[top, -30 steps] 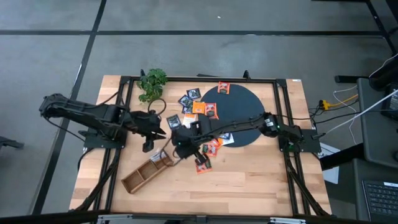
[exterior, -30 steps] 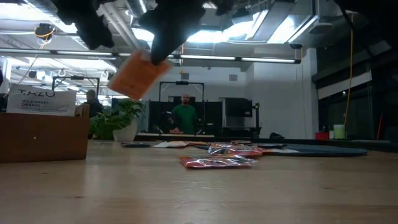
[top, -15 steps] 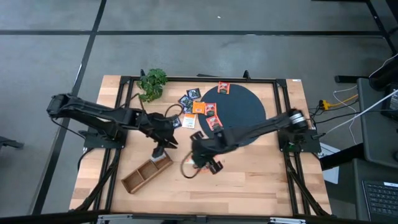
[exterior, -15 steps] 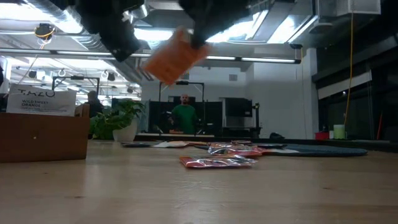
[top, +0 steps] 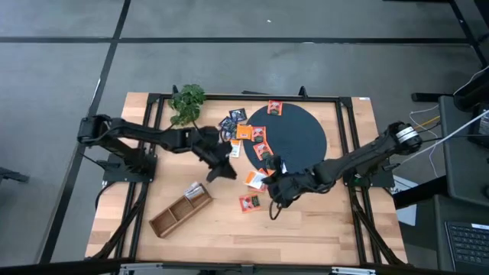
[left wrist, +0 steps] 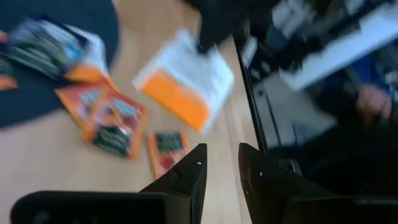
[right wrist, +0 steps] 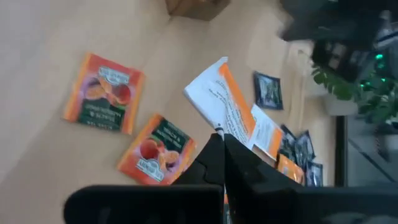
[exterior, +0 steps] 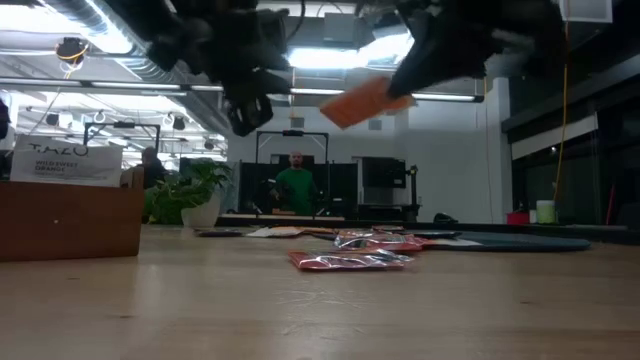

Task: Pick & Place Tea
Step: Put the white tea bag into the right section of the wooden organizer

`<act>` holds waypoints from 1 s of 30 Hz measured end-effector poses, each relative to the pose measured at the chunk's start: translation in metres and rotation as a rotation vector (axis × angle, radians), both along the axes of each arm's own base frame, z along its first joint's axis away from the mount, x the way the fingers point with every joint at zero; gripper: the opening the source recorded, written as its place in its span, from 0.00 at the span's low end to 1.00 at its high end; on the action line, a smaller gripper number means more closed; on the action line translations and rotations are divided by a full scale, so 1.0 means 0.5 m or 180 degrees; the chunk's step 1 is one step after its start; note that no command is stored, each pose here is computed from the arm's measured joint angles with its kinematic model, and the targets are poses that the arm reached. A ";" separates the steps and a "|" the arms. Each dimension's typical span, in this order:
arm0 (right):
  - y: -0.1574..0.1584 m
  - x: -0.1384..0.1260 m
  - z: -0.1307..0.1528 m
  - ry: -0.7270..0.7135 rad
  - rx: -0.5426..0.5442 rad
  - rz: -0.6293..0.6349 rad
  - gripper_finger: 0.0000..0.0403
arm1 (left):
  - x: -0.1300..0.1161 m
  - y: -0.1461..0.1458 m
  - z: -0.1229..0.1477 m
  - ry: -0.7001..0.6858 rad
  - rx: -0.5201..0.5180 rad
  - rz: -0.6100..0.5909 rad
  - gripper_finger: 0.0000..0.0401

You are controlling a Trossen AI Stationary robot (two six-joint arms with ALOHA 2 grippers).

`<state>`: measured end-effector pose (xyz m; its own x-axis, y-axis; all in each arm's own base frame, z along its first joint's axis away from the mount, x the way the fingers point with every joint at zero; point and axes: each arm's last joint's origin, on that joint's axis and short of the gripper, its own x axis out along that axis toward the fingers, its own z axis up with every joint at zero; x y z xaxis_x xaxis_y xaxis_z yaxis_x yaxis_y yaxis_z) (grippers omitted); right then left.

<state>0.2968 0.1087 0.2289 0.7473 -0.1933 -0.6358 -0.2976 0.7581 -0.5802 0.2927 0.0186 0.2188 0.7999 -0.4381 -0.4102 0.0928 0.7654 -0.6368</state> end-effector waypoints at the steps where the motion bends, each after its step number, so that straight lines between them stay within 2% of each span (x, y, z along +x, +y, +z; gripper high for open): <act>1: 0.002 -0.004 -0.006 -0.0025 -0.0050 -0.0018 0.00 | 0.002 0.011 0.003 -0.0045 -0.0036 0.0090 0.22; 6: 0.004 -0.013 -0.025 -0.0141 -0.0464 -0.0013 0.00 | 0.001 0.062 0.015 -0.0121 -0.0317 0.0494 0.22; 12: 0.001 -0.002 -0.020 -0.0476 -0.0837 0.0065 0.00 | -0.005 0.096 0.010 0.0004 -0.0622 0.0644 0.22; 25: -0.032 0.026 0.008 -0.0808 -0.1162 0.0053 0.00 | -0.002 0.098 0.020 -0.0107 -0.0714 0.0662 0.22; 30: -0.048 0.033 0.012 -0.0861 -0.1134 0.0019 0.00 | 0.001 0.086 0.020 -0.0103 -0.0733 0.0603 0.22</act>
